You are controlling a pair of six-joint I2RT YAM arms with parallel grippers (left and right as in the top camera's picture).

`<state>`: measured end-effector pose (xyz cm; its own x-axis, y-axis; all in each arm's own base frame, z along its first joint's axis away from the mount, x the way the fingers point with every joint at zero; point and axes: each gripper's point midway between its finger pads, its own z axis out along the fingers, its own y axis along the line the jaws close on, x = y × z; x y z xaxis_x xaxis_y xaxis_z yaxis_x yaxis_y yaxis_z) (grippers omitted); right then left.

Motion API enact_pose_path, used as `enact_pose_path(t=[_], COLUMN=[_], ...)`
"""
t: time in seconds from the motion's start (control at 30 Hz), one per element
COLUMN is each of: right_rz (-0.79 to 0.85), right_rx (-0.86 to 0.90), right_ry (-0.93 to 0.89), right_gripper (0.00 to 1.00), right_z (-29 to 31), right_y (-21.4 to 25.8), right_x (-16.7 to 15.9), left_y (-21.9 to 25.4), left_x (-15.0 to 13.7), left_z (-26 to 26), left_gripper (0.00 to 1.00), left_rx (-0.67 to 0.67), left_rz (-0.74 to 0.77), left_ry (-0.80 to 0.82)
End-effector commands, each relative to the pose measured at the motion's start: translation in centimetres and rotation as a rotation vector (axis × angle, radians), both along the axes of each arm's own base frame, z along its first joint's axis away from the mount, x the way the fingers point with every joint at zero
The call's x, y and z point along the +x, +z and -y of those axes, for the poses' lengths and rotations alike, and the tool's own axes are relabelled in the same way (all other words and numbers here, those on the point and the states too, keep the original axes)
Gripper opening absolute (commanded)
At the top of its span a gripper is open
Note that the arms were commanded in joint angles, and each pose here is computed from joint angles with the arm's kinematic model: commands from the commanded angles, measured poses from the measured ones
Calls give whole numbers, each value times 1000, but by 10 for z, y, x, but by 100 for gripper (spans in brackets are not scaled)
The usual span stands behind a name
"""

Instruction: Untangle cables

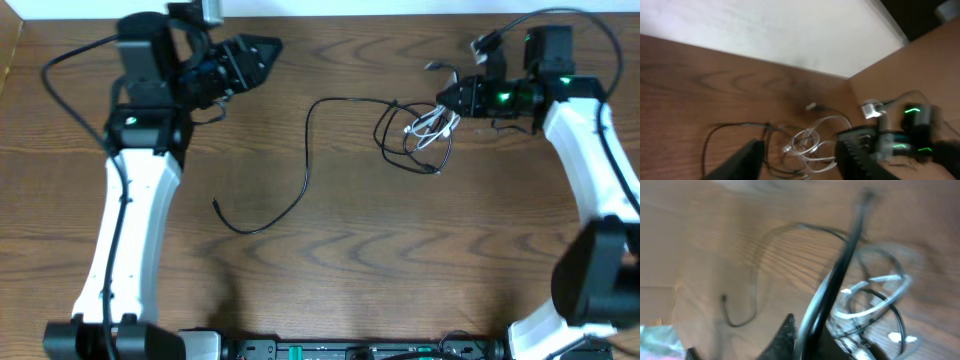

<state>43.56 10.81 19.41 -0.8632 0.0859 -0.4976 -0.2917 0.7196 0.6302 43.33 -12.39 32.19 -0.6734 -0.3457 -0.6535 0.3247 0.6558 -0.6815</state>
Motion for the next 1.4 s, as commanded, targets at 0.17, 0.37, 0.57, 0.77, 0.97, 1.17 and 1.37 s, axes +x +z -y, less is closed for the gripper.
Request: enact_pose_path(t=[0.17,0.37,0.57,0.77,0.97,1.17,1.37], right_rz=[69,-187,-225,-228,-219,-217,-221], right_rx=[65,-251,-293,-294,-326,-340,-344], right_ry=[21,-471,-564,-607,-577,-557,-531], right_gripper=[33,49,60,61,63,65,66], right_z=[-26,45,82,104,105,105,95], right_y=[60,-1,-12,-12,-14,-16,-18], right_x=[-18,-9,-8,-7,-10,-11,-13], left_y=[-38,-66,-106,-161,-216,-252,-242], left_x=[1,-27,-46,-17,1,-10,-1], left_z=[46,85,139,181,210,224,225], left_gripper=[55,56,56,56,55,44,7], left_rx=[80,130,211,300,198,213,201], left_rz=[-42,-153,-198,-164,-315,-390,-339], left_ry=[-105,-188,-313,-251,-93,-102,-90])
